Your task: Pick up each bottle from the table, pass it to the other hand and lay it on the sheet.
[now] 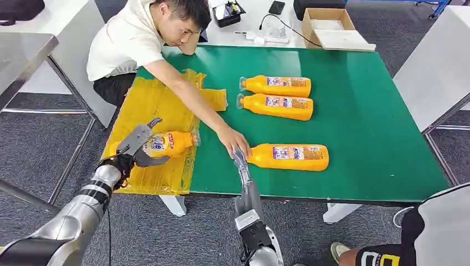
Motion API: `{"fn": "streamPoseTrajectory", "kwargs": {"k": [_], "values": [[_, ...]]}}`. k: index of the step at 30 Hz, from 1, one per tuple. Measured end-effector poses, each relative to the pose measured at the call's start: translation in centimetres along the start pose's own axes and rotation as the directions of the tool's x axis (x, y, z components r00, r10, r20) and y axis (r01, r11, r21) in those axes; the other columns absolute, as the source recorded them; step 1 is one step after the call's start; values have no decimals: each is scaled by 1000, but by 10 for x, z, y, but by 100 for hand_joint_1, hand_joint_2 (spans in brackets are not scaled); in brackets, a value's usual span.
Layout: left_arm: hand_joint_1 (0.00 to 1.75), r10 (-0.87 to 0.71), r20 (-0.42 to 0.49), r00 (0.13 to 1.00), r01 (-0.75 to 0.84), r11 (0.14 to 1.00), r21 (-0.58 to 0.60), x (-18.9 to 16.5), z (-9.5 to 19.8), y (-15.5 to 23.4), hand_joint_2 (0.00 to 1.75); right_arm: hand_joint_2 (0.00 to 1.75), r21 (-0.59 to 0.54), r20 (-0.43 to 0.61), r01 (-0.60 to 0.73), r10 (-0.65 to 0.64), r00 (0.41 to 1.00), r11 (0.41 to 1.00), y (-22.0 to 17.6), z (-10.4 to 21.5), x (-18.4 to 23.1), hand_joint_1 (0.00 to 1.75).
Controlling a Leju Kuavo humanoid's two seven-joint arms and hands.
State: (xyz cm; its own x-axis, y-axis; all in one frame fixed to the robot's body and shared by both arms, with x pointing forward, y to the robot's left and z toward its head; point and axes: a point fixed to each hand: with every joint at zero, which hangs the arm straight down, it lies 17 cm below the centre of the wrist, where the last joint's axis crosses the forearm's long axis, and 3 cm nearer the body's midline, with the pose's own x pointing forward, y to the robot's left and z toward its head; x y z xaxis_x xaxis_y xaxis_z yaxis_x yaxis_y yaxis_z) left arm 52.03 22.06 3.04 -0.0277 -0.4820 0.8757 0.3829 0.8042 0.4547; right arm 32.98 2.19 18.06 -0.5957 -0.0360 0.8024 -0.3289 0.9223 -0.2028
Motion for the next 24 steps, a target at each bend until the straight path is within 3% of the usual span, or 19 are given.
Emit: {"fn": "streamPoseTrajectory", "kwargs": {"k": [4,8,14,18,22,24], "values": [[0,261,186,947,-291,943,159,40,24,11,175,175,-24,10,-80,80,997,997,-8,7,-1,0],[0,317,298,900,-383,903,196,74,43,16,175,175,-23,13,-116,116,993,993,-12,11,-3,0],[0,465,489,738,-630,733,256,121,69,40,175,175,-12,89,-389,388,917,921,-21,11,-8,0],[0,531,559,637,-717,675,175,155,92,19,175,175,87,51,-614,612,789,784,-32,14,-43,0],[0,513,604,610,-714,686,140,180,118,2,175,175,212,-83,-787,813,576,579,-89,27,-107,0],[0,509,612,605,-714,687,135,184,127,0,175,175,232,-97,-815,846,525,532,-113,28,-121,0]]}}
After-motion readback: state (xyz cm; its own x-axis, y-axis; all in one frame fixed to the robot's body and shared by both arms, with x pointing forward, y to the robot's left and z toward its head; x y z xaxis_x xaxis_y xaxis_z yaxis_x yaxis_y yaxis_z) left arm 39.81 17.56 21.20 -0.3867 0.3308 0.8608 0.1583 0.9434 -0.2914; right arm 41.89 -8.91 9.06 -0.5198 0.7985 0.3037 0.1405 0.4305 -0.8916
